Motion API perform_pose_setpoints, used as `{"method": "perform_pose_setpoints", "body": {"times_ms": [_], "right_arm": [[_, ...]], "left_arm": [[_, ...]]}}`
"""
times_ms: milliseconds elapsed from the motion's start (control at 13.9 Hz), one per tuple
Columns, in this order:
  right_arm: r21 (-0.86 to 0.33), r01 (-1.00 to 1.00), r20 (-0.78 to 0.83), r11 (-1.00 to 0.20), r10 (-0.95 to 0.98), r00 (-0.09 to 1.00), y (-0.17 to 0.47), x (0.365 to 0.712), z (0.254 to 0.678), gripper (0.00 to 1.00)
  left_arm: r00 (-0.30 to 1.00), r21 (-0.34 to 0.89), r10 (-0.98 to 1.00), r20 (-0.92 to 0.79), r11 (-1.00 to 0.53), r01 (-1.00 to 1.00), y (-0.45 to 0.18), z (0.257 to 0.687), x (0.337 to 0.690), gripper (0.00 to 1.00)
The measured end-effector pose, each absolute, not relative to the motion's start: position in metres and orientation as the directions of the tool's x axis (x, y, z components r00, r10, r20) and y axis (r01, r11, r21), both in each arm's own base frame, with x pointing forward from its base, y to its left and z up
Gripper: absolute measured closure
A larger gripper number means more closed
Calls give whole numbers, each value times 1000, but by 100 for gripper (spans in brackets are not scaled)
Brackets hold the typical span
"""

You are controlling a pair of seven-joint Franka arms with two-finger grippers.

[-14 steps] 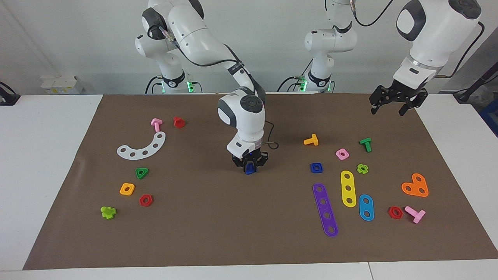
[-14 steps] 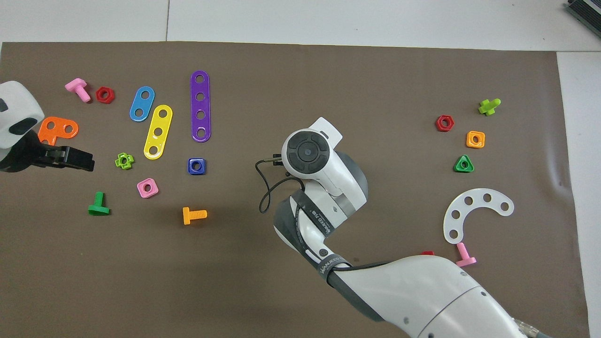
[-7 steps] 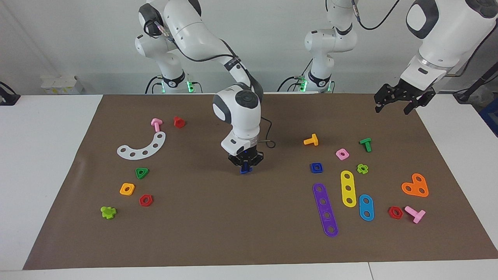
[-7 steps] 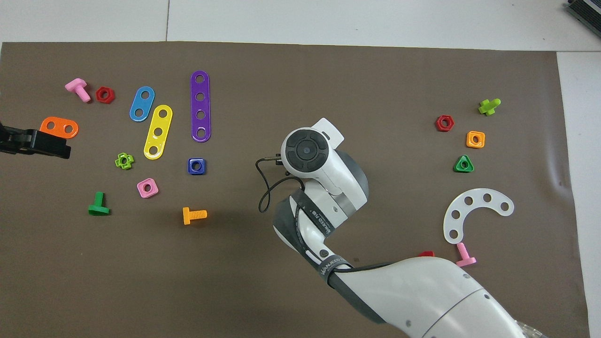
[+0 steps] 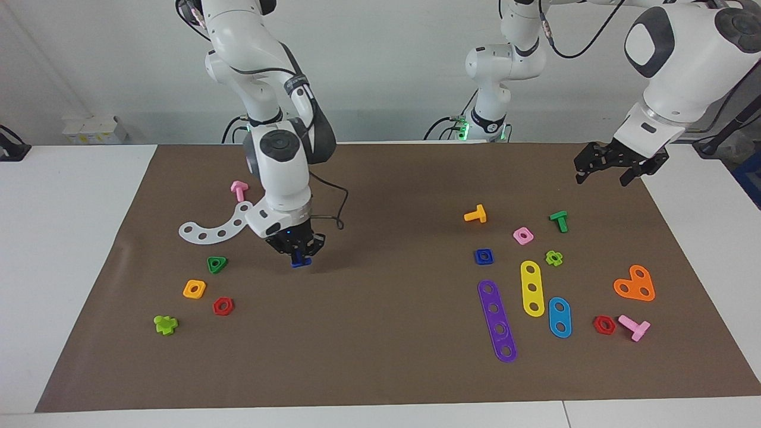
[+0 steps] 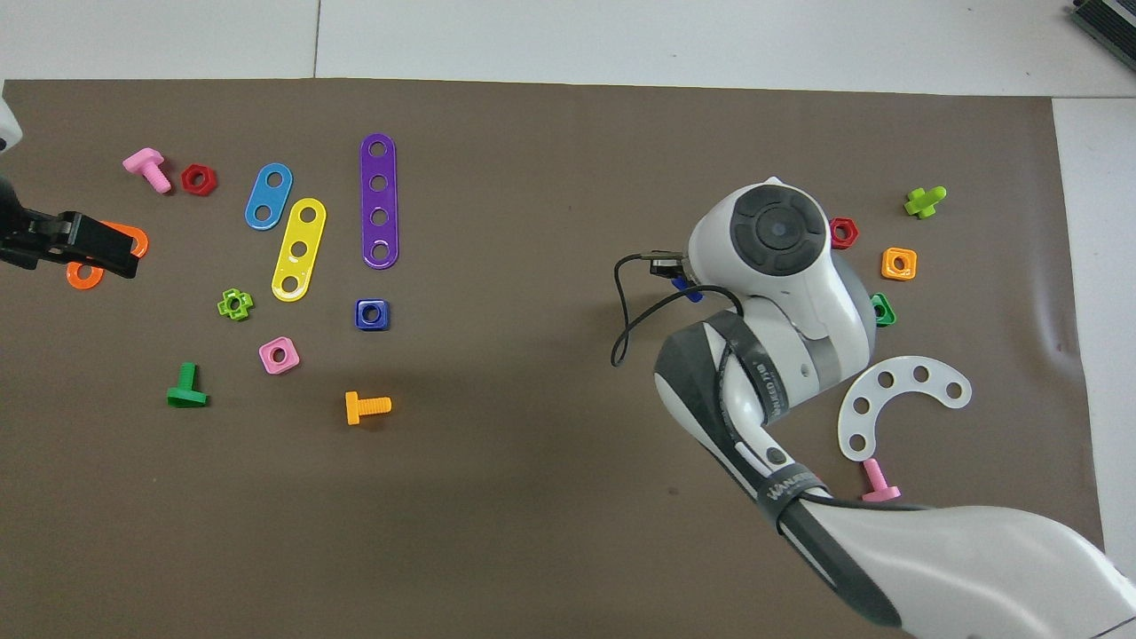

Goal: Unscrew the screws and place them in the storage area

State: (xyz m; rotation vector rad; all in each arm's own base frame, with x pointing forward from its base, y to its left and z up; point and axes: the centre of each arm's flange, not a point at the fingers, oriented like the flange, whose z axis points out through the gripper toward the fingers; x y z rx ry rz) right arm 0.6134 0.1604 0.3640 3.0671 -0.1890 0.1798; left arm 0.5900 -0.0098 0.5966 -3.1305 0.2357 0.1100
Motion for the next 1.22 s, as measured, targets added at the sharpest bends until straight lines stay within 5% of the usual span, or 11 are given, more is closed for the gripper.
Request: {"method": "perform_pose_setpoints", "body": {"times_ms": [575, 719, 1078, 1222], "right_arm": [[53, -166, 76, -985, -162, 984, 70, 599, 306, 81], [55, -170, 69, -984, -166, 984, 63, 597, 302, 65], [40, -175, 132, -984, -168, 977, 63, 602, 346, 4], [37, -181, 162, -983, -173, 972, 61, 601, 388, 3]], "left_arm": [[986, 3, -146, -81, -989, -146, -9, 592, 588, 0], [986, 3, -146, -81, -989, -146, -9, 592, 588, 0], [986, 2, -146, -81, -989, -146, -9, 592, 588, 0], [986, 2, -146, -80, -989, -146, -9, 593, 588, 0]]}}
